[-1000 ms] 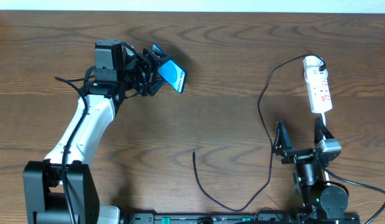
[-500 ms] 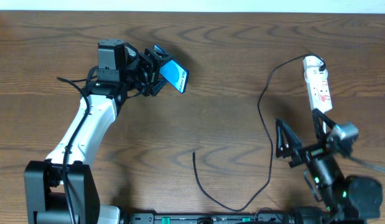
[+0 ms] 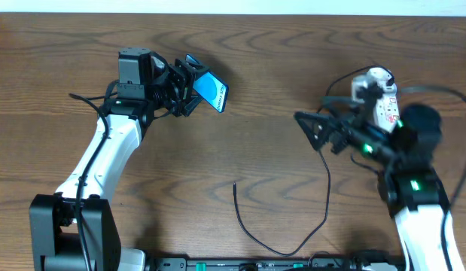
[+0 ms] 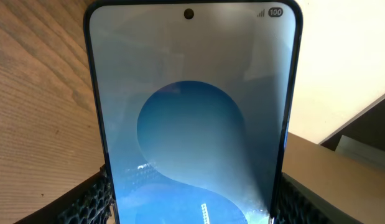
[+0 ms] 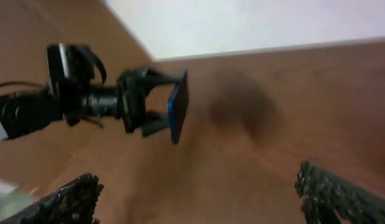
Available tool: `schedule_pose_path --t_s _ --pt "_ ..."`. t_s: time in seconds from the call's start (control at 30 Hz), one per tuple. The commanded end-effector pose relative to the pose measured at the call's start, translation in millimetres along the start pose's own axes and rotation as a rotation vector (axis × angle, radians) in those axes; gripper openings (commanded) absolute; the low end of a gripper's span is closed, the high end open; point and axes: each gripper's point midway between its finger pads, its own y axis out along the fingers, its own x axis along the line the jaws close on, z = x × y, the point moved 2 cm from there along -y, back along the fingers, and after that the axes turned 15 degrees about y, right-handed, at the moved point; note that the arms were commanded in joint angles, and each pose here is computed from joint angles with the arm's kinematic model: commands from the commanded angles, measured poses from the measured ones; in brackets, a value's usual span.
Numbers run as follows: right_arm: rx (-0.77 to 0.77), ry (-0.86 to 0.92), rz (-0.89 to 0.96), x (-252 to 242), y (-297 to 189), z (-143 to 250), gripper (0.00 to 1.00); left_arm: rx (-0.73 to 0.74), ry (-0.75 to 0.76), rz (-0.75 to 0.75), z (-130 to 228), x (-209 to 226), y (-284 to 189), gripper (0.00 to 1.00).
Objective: Plug charger to phone and switch on socket
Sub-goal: 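Move the right gripper toward the phone's edge held by the left gripper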
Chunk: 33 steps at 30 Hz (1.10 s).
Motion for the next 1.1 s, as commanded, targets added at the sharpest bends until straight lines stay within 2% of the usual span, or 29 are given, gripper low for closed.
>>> schedule_pose_path --t_s 0.0,0.17,0.4,0.57,0.77,0.93,1.07 --pt "0.156 0.059 -0.154 1 21 14 0.99 -0.006 0.031 0.035 1 -14 -7 0.07" --pt "0.27 0.138 -0.236 -23 46 29 0.99 -0.007 0.031 0.036 1 -14 -7 0.07" --pt "0.335 0.239 -0.213 -56 65 46 0.99 -0.008 0.032 0.035 1 -14 -7 0.07" --pt "0.346 0.154 -0.238 -54 71 52 0.99 -0.007 0.032 0.035 1 -14 -7 0.07" --pt "0.335 0.14 -0.229 -54 73 50 0.99 -0.008 0.032 0.035 1 -14 -7 0.07" --pt "0.315 0.126 -0.165 -60 80 51 0.99 -0.021 0.033 0.027 -1 -13 -6 0.07" --pt "0.274 0.086 -0.027 -71 96 55 0.99 -0.028 0.041 0.015 2 -14 -3 0.07"
